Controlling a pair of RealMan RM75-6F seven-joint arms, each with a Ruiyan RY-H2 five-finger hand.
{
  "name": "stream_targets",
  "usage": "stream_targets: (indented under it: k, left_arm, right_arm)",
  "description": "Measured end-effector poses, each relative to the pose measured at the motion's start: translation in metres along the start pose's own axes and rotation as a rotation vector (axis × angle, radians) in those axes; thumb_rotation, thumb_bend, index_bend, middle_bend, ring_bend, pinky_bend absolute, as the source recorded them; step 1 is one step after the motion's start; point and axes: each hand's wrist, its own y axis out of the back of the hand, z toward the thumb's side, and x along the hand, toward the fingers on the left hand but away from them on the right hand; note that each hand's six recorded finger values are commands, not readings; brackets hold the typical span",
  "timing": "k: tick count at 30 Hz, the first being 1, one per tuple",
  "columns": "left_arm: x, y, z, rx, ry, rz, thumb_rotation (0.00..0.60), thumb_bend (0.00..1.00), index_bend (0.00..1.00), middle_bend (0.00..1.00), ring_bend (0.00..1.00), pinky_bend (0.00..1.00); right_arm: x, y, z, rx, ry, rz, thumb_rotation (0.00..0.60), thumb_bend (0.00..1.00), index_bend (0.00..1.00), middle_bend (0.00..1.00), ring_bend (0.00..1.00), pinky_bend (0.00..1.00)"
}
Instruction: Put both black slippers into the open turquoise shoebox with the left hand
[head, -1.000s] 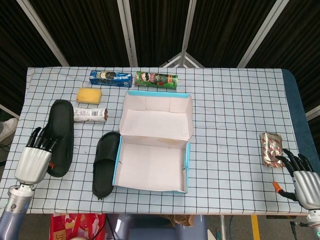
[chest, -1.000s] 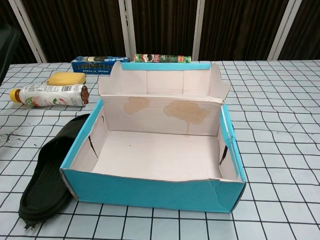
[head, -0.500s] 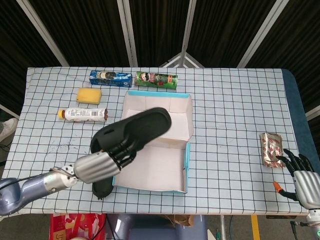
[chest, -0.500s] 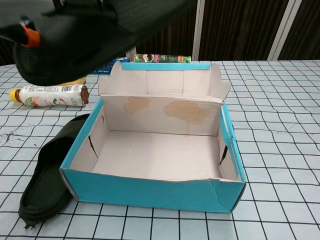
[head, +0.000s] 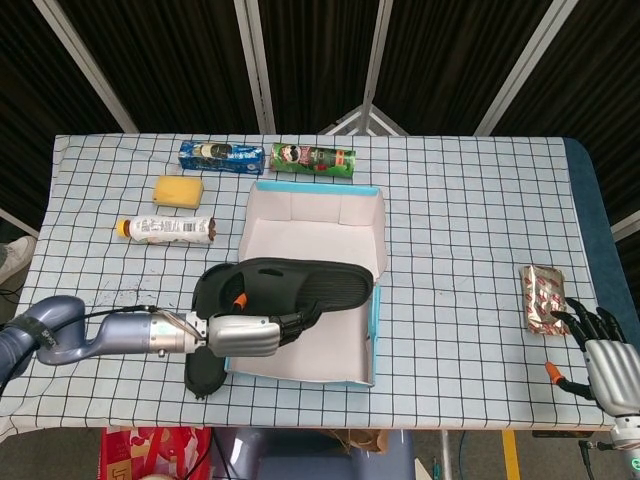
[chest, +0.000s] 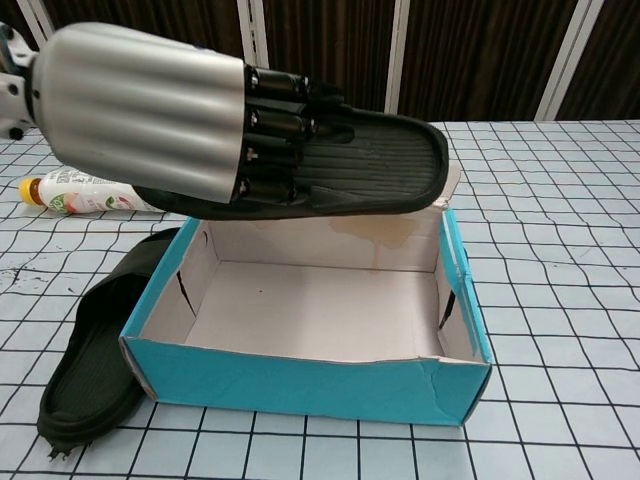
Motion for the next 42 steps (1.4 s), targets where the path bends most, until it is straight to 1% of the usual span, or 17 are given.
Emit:
stream_targets:
  k: [10,19,24,30,38,42]
  left_arm:
    - [0.024,-0.019,0.022,-0.021,-0.008,0.063,0.600,0.37,0.50,0.51,0.12,0.17]
    - [0.038,-0.025,0.051,-0.065,-0.027,0.090,0.600,0.37,0.50,0.51,0.12,0.17]
    - [0.039,-0.033,0.062,-0.065,-0.045,0.077,0.600,0.37,0.50,0.52,0.12,0.17]
    - [0.042,-0.038,0.067,-0.091,-0.043,0.067,0.600,0.37,0.50,0.52,0.12,0.17]
    - [0.041,-0.041,0.085,-0.156,-0.069,0.053,0.600,0.38,0.50,0.52,0.12,0.17]
    - [0.038,-0.045,0.096,-0.211,-0.074,0.038,0.600,0.38,0.50,0.52,0.12,0.17]
  right_arm:
    - [-0.004,-0.002,-0.003,0.005,-0.013,0.008,0.600,0.31,0.21,0.10,0.16,0.06]
    - [-0.004,-0.004,-0.002,0.004,-0.013,0.014,0.600,0.31,0.21,0.10,0.16,0.06]
    - [-0.005,-0.004,-0.003,0.004,-0.013,0.015,0.600,0.31,0.21,0.10,0.16,0.06]
    - [-0.005,-0.004,-0.003,0.003,-0.017,0.018,0.600,0.31,0.21,0.10,0.16,0.06]
    - [-0.004,-0.003,-0.004,0.000,-0.015,0.012,0.600,0.31,0.21,0.10,0.16,0.06]
    - [-0.004,-0.003,-0.004,0.001,-0.018,0.013,0.600,0.31,0.21,0.10,0.16,0.06]
